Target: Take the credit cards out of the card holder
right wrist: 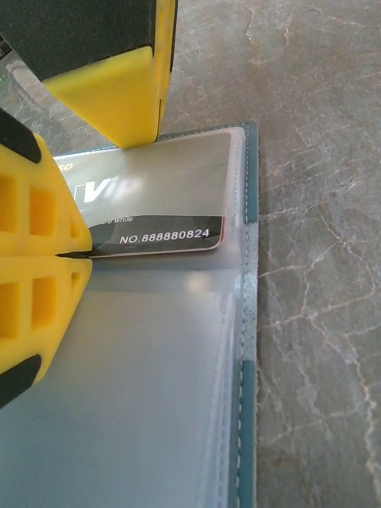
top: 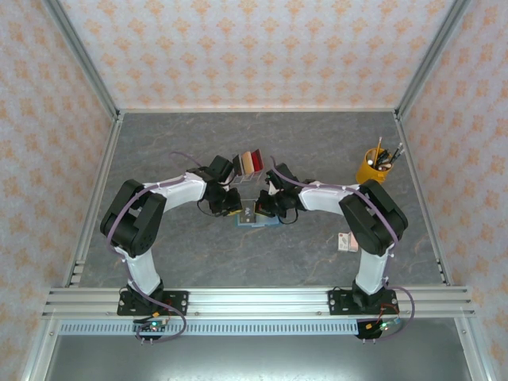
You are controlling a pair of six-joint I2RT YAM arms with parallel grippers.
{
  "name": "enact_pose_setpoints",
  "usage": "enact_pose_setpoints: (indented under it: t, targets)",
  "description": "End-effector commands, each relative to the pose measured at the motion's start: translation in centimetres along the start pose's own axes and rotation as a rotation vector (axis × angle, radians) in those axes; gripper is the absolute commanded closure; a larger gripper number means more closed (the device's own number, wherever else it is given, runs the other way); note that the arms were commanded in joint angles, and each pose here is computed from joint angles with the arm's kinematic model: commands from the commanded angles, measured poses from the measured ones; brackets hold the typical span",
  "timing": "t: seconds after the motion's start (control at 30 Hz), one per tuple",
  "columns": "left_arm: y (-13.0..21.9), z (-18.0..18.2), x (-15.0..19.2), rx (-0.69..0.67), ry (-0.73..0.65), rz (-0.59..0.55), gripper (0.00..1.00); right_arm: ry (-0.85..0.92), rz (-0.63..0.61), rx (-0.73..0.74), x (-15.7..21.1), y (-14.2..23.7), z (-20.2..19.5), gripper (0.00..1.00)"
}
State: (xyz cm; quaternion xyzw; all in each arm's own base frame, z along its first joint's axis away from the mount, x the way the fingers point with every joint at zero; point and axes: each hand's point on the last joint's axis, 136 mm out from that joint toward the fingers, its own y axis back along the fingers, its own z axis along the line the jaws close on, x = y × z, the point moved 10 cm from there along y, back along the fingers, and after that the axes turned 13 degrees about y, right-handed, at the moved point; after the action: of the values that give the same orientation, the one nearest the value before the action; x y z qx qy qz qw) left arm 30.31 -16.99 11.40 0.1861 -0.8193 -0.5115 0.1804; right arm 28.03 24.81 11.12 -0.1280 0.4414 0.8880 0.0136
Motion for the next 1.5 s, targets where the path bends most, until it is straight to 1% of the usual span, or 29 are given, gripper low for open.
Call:
enact_pose_setpoints:
  t: [0.0, 0.17, 0.43, 0.63, 0.77, 0.87, 1.3, 1.4, 1.47]
  targets:
    - [-0.4, 0.8, 0.2, -0.097, -0.006, -0.019, 0.84, 0.023, -0.054, -0.011, -0.3, 1.6, 0.6, 1.0]
    - [0.3, 0.3, 0.2, -0.074, -0.021, -0.026, 0.82, 0.017, -0.064, -0.005, -0.1, 2.4, 0.4, 1.0]
    - [1.1, -0.4, 0.2, -0.042, -0.039, -0.033, 0.84, -0.002, -0.032, 0.028, 0.2, 1.8, -0.3, 1.0]
    - [1.0, -0.6, 0.2, -0.024, -0.052, -0.013, 0.87, -0.005, 0.003, -0.019, -0.1, 0.9, -0.2, 0.83]
    - [0.3, -0.1, 0.4, -0.04, -0.056, 0.019, 0.88, -0.01, 0.021, -0.019, -0.1, 0.3, -0.4, 0.8]
    - [-0.2, 0.5, 0.5, -0.066, -0.055, 0.027, 0.89, -0.011, 0.032, -0.034, -0.2, -0.1, -0.4, 0.8]
    - [-1.3, 1.2, 0.5, -0.098, -0.049, 0.048, 0.9, -0.007, 0.059, -0.055, -0.3, -0.9, -0.5, 0.81]
    - [-1.3, 1.2, 0.5, -0.101, -0.052, 0.047, 0.91, -0.007, 0.064, -0.059, -0.3, -1.1, -0.5, 0.82]
    - [-1.2, 1.2, 0.5, -0.102, -0.052, 0.046, 0.91, -0.007, 0.066, -0.061, -0.3, -1.1, -0.5, 0.85]
